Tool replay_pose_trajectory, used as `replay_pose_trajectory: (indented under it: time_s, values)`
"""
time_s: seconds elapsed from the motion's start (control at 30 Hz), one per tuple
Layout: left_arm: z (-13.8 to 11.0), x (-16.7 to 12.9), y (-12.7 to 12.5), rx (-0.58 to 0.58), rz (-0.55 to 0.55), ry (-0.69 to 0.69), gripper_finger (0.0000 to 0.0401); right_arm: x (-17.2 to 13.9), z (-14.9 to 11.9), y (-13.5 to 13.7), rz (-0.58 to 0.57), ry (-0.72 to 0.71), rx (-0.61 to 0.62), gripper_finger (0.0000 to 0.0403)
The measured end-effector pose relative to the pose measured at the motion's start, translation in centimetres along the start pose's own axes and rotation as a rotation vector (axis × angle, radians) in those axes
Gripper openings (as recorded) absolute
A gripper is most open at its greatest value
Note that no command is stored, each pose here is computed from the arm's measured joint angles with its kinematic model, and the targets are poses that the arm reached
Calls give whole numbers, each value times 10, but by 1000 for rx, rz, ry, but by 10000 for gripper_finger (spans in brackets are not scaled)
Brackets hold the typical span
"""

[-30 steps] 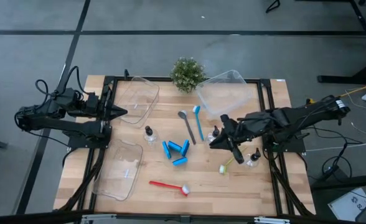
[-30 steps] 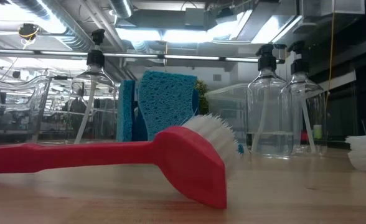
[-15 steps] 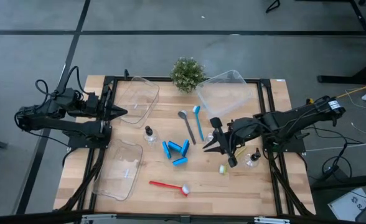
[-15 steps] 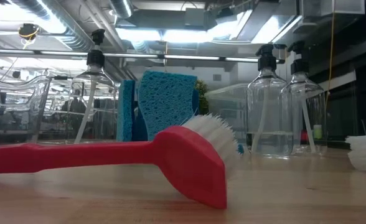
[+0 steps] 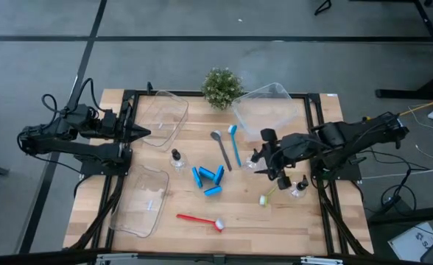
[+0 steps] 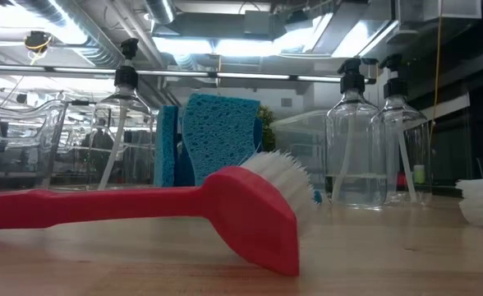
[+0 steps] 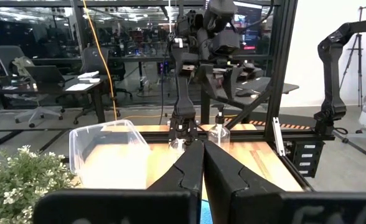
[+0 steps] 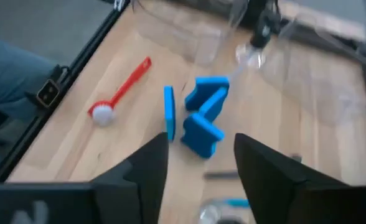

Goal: Pick & Place Kitchen Sink Supplies
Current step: Put the soap dispenser into the white bin

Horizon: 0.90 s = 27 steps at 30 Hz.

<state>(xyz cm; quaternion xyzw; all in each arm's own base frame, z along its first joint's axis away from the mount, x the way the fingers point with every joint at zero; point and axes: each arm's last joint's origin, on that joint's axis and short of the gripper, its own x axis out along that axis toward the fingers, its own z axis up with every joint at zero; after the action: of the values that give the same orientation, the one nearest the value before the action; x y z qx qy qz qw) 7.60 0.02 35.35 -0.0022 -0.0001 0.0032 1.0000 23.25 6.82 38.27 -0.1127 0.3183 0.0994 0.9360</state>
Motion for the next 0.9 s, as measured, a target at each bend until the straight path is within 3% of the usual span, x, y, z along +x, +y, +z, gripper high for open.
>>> replay_pose_trajectory:
  time_s: [0.5,0.9]
  values:
    - [0,0,0,0,0,0,6,3,-20,25,60,229,165,179]
    - [0,0,0,0,0,0,8,25,-21,42,85,312,126,172]
